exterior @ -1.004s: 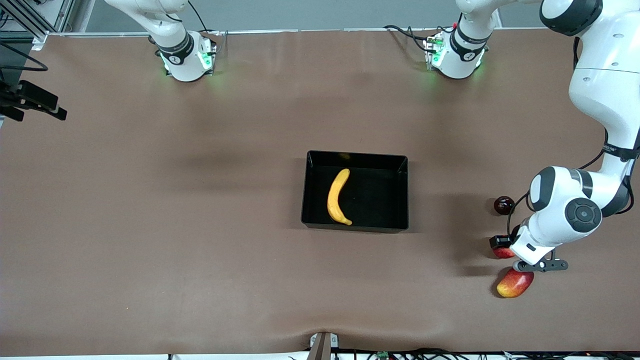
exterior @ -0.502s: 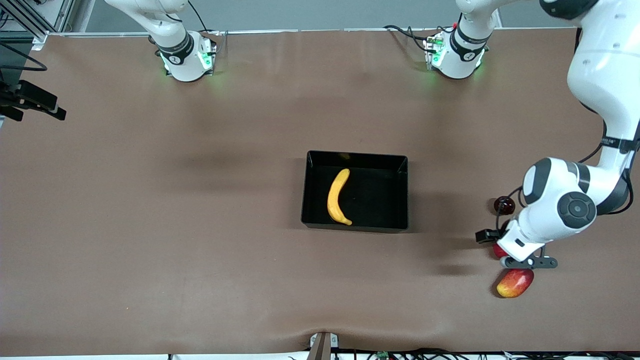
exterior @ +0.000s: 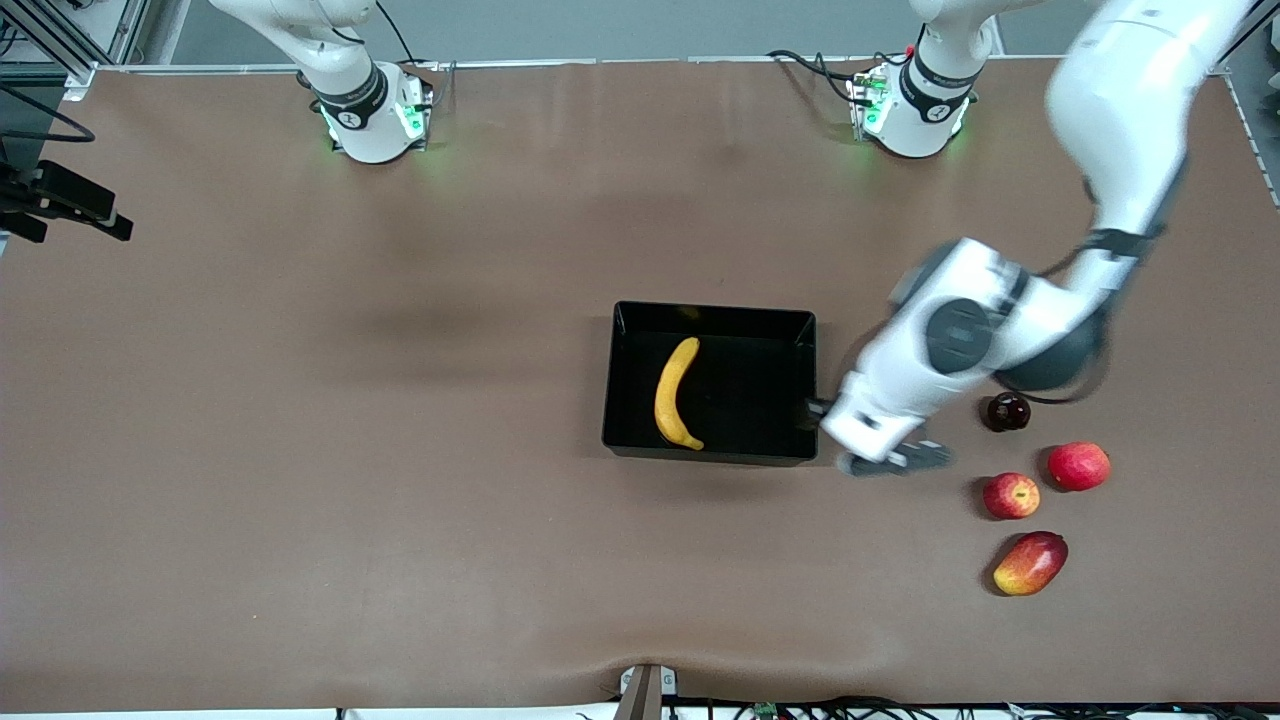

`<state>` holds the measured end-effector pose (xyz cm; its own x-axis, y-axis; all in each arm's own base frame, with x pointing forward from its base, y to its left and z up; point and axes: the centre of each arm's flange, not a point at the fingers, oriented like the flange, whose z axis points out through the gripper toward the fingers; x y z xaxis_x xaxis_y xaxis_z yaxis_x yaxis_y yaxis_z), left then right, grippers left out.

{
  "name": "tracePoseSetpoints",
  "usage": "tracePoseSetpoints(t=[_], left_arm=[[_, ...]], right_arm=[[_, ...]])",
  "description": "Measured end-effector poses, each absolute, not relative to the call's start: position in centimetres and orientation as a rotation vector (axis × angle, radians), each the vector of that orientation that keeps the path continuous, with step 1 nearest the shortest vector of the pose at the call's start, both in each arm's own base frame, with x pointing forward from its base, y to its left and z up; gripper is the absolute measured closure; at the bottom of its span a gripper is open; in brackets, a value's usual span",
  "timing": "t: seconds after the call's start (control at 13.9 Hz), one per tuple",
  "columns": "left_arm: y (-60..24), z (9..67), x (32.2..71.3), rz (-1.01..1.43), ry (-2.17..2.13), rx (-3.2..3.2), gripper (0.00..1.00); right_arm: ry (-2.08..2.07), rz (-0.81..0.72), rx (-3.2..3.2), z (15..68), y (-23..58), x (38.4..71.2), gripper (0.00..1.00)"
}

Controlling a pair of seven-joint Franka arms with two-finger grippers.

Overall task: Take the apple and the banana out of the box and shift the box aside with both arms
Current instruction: 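Move the left gripper back over the banana in the tray, then lower the left gripper and grasp the yellow banana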

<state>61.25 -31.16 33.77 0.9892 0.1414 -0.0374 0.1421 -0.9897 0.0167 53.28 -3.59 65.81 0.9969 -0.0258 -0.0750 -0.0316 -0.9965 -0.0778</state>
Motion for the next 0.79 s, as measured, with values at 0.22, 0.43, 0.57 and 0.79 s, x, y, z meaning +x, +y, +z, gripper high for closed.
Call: tracePoseSetpoints(t=[0.22,0.43,0.57,0.79], left_arm=[[-39.0,32.6,57.0,-0.061,0.265,3.1,0.0],[-41.9,30.8,55.8,0.018,0.229,3.089,0.0],[-42.2,28.2,56.1,0.06,0.19,3.087,0.0],[-43.7,23.6,55.4,0.098,0.111,3.064,0.0]], right_arm=[[0.044,0.114,-3.06,65.8,-3.6,53.3,0.0],[0.044,0.115,-3.06,65.8,-3.6,53.3,0.0],[0.044,0.12,-3.059,65.6,-3.6,53.4,0.0],[0.044,0.128,-3.058,65.3,-3.6,53.6,0.0]])
